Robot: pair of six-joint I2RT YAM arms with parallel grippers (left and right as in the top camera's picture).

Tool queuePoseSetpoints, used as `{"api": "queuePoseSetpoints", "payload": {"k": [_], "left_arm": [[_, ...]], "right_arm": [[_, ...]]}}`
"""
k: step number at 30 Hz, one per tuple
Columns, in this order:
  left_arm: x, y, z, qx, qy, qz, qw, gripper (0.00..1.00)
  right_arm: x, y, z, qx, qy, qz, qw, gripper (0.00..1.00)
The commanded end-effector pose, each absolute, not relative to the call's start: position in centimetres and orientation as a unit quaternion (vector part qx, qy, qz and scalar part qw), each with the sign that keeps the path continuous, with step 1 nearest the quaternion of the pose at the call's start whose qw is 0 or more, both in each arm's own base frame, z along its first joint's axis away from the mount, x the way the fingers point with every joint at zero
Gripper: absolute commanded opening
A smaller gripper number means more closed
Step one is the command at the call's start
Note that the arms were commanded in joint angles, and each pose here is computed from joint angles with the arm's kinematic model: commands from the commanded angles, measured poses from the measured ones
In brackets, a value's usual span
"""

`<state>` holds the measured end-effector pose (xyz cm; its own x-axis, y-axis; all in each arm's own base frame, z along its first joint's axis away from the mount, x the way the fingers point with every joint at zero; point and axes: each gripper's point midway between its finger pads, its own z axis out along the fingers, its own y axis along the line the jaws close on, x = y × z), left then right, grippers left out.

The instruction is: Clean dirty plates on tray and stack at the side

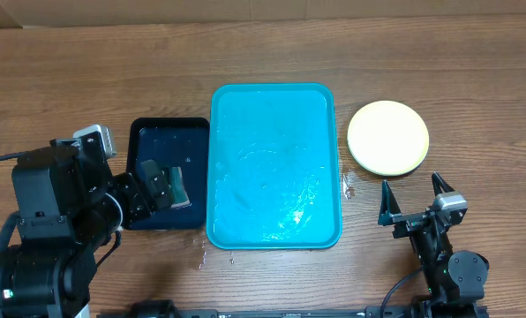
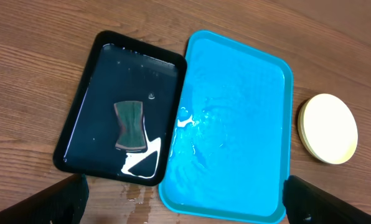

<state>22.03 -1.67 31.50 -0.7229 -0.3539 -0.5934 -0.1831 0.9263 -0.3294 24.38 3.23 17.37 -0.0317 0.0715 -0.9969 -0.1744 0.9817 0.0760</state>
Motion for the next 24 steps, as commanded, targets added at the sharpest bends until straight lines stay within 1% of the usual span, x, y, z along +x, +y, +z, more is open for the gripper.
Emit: {"api": "queuePoseSetpoints", "payload": {"k": [1,16,24], "left_arm": [[22.0,-1.8,32.0,-0.14,0.918,-0.128,0.348,1.0],[21.9,-1.9,31.7,-0.139,0.919,-0.128,0.346,1.0],[19.8,-2.1,32.2,-0.133,0.909,-0.131,0.372,1.0]], "right_arm": [[24.4,3.0,17.2,-0.034,0.711,0.084,0.697,1.0],[24.4,3.0,17.2,-0.034,0.711,0.084,0.697,1.0],[24.4,3.0,17.2,-0.034,0.711,0.084,0.698,1.0]]}}
